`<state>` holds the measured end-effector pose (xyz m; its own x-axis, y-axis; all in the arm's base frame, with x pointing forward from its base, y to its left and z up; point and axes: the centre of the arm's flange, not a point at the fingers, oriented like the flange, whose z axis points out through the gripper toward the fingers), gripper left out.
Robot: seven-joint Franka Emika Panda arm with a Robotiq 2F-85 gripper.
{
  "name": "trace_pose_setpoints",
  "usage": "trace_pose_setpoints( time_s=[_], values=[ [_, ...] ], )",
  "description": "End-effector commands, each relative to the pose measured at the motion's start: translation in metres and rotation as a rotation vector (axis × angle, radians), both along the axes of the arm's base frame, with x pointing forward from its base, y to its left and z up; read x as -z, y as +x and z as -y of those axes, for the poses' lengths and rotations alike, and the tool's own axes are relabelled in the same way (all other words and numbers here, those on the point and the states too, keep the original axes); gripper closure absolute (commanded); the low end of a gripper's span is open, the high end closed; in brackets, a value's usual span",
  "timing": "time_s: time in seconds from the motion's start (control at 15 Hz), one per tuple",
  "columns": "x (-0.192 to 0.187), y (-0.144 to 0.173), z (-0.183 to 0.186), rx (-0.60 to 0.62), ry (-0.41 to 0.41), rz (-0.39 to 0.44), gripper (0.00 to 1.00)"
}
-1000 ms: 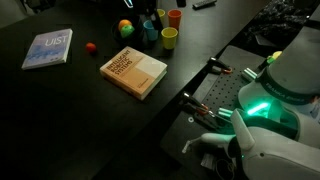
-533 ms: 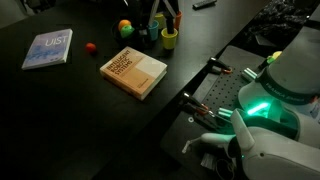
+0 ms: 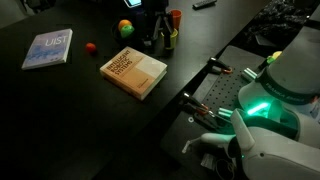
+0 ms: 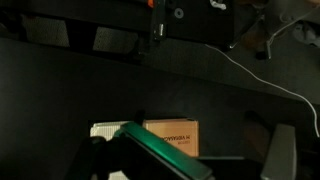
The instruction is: Open the book
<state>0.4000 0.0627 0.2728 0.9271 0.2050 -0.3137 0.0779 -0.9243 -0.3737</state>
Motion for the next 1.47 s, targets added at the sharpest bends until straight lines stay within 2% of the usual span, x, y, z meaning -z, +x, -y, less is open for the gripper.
trace_pose_setpoints(
  time_s=[0.0,0.13,0.2,0.47,0.67,0.87,1.4],
  values=[
    [0.017,0.024,0.002,-0.080,0.049,0.035,0.00],
    [0.016,0.024,0.000,-0.085,0.025,0.020,0.00],
    [0.017,0.013,0.002,-0.065,0.025,0.010,0.00],
    [0.020,0.017,0.000,-0.072,0.024,0.007,0.00],
    [0.033,0.024,0.017,-0.029,-0.002,0.094,0.00],
    [0.047,0.034,0.031,0.005,-0.013,0.141,0.00],
    [0.104,0.043,0.046,0.000,-0.030,0.177,0.00]
  ],
)
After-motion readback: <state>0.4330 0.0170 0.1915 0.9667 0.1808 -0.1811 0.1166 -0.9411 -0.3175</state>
